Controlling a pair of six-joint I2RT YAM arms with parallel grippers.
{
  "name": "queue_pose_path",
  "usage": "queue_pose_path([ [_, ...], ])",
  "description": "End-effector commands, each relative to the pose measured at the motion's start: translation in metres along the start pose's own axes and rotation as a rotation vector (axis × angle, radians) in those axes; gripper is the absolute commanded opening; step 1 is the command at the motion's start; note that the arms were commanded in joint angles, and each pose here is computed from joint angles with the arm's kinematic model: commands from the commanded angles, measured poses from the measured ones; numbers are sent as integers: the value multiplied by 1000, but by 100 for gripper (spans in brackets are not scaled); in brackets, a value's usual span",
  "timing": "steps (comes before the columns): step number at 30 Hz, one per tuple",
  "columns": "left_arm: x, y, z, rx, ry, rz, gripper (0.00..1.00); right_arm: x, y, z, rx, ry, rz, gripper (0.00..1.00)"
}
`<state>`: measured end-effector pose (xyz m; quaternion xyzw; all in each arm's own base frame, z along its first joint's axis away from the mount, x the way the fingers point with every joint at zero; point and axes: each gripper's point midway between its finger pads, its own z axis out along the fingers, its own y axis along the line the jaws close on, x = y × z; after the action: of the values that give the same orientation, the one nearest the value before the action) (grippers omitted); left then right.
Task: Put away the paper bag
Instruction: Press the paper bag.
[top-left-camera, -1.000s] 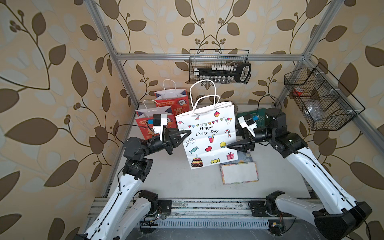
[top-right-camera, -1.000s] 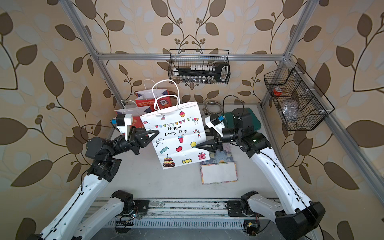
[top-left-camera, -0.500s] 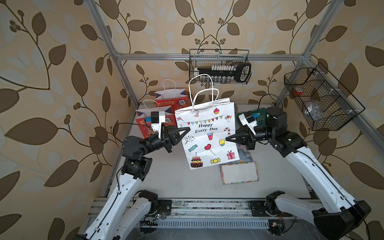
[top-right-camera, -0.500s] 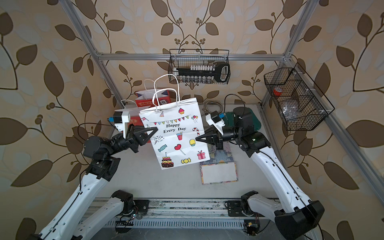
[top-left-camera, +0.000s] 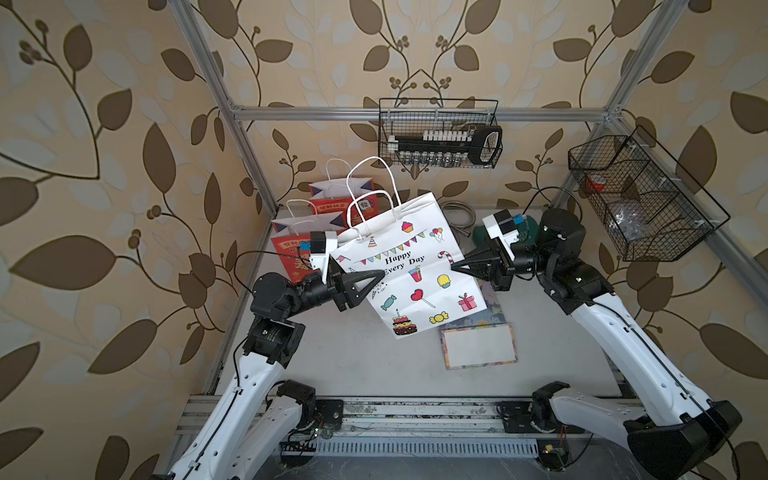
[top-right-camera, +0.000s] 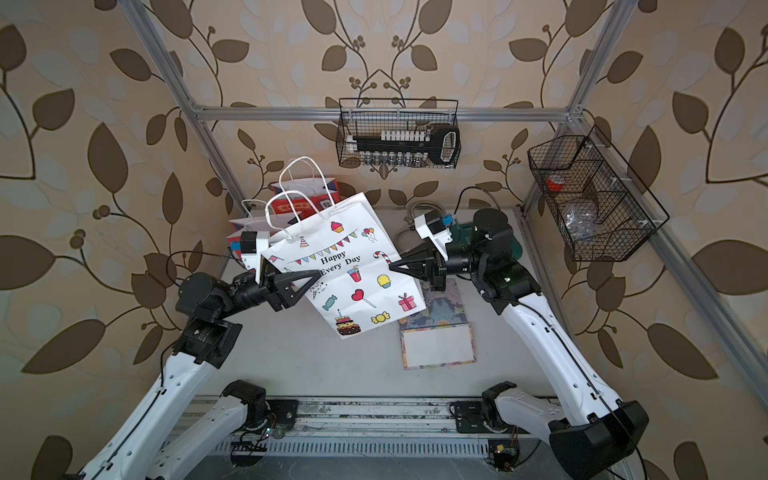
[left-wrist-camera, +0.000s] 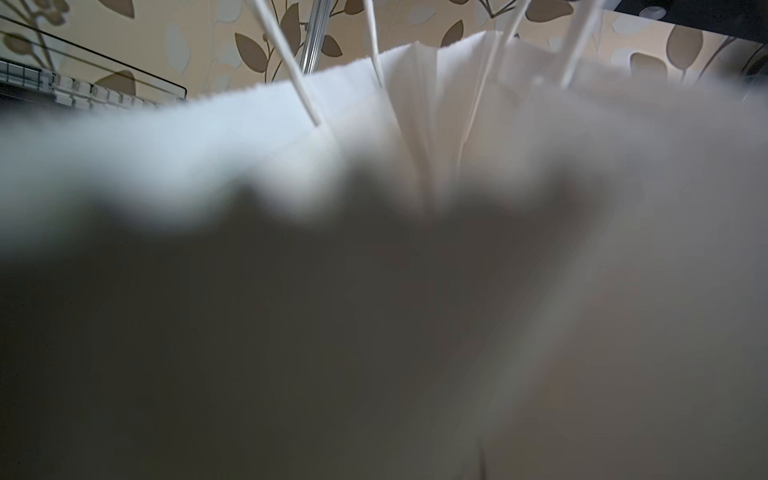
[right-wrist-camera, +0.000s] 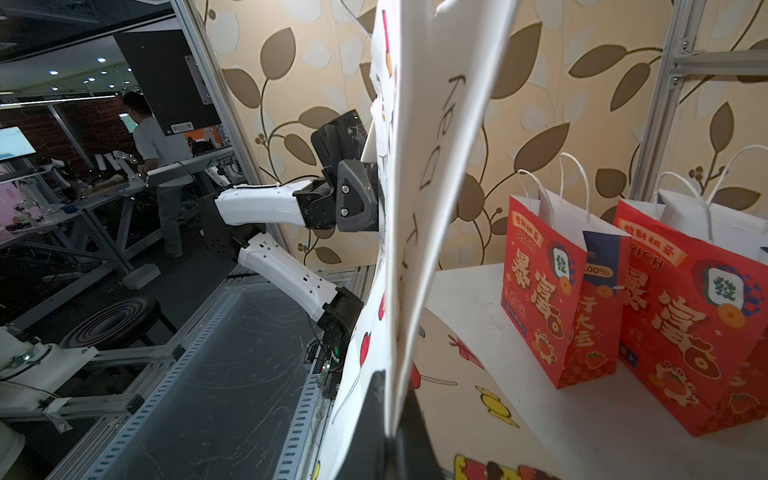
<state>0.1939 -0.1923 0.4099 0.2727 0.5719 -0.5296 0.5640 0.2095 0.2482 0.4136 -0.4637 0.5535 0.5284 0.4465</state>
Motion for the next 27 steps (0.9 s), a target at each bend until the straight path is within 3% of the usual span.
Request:
queue_pose_path([
  [1, -12, -10, 0, 35, -26, 74, 20, 1, 0, 2, -20, -4, 10, 0],
  [2, -14, -9, 1, 28, -36, 79, 5, 3, 0, 2, -20, 1, 12, 0],
  [3, -17, -9, 0, 25, -45, 85, 0, 5, -1, 2, -16, 7, 14, 0],
  [6, -23, -10, 0, 14, -59, 94, 0, 6, 0, 1, 1, 23, -1, 0],
  [7, -23, -11, 0, 17, -53, 92, 0, 7, -2, -1, 22, 31, 1, 11],
  [8, -23, -14, 1, 30, -42, 96, 0, 8, -2, -3, 41, 42, -9, 39],
  [10, -21, -18, 1, 53, -17, 96, 0, 13, -2, -6, 72, 66, -33, 69],
  [13, -12, -21, 4, 93, 44, 90, 0, 12, -2, -7, 86, 74, -49, 87],
  [19, 2, -25, 6, 142, 123, 81, 0, 8, 2, -1, 37, 88, -56, 91],
  [23, -5, -27, 6, 129, 129, 78, 0, 12, -2, -23, 145, 115, -163, 95],
  [27, 4, -33, 4, 174, 173, 62, 0, 8, -5, -30, 196, 104, -154, 98],
])
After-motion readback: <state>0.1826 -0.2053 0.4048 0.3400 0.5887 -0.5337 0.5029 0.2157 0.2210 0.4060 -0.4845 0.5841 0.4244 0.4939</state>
